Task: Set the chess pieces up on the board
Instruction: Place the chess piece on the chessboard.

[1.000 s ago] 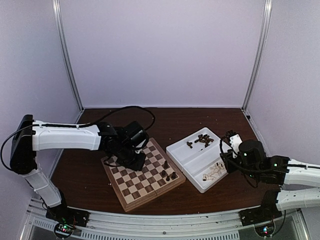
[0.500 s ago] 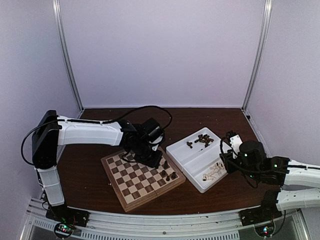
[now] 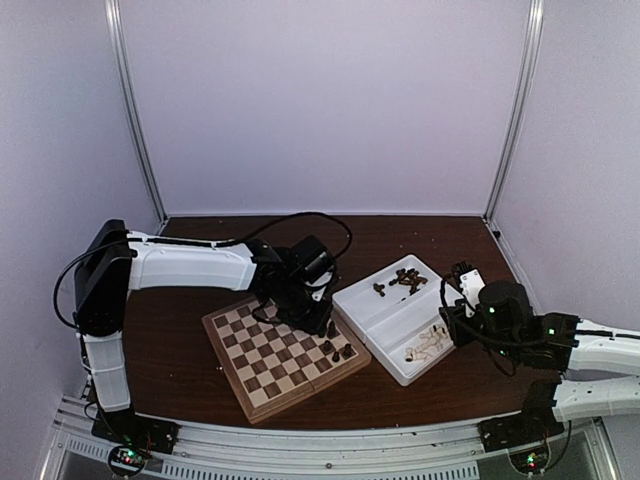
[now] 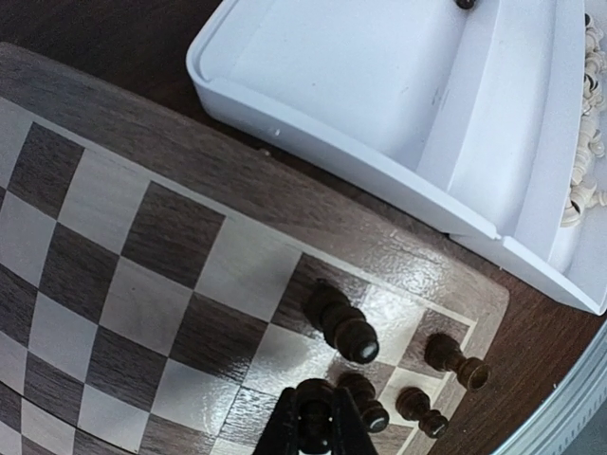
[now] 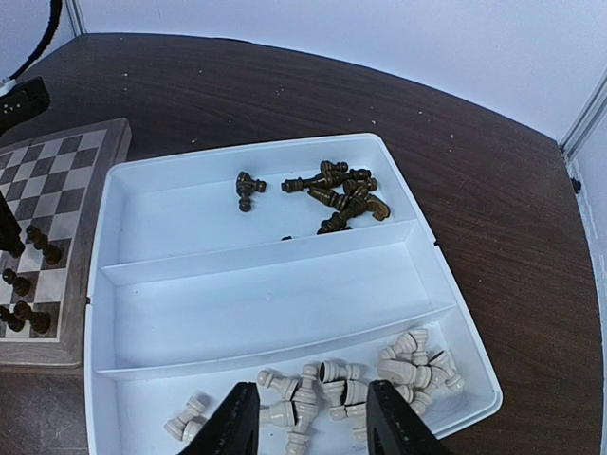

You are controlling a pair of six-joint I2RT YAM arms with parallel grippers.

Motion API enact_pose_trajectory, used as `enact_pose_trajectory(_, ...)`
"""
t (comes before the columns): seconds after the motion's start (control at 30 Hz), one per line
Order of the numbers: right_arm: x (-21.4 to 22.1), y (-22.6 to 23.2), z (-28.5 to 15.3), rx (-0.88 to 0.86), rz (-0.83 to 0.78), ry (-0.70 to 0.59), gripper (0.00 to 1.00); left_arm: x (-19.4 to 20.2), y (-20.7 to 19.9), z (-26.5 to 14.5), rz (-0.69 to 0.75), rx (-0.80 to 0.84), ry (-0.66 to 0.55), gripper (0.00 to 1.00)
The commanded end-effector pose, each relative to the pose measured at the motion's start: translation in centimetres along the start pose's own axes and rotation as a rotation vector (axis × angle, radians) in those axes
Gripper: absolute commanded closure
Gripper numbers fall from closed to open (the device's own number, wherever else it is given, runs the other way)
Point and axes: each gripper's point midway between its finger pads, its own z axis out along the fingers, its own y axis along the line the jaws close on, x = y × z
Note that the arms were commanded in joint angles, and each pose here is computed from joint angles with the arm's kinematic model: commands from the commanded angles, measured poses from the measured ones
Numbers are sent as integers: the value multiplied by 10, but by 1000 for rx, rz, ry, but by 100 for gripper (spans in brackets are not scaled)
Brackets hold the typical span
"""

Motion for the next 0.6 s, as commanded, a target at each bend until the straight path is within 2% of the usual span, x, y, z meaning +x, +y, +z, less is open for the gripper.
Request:
enact_pose_trajectory(0.0, -2, -1, -1, -1, 11, -18, 58, -8, -6, 4, 22, 18, -19, 100)
enact_pose_trajectory(0.57, -1, 0, 2, -1, 3, -6, 57, -3, 4, 13, 36, -29, -7, 97)
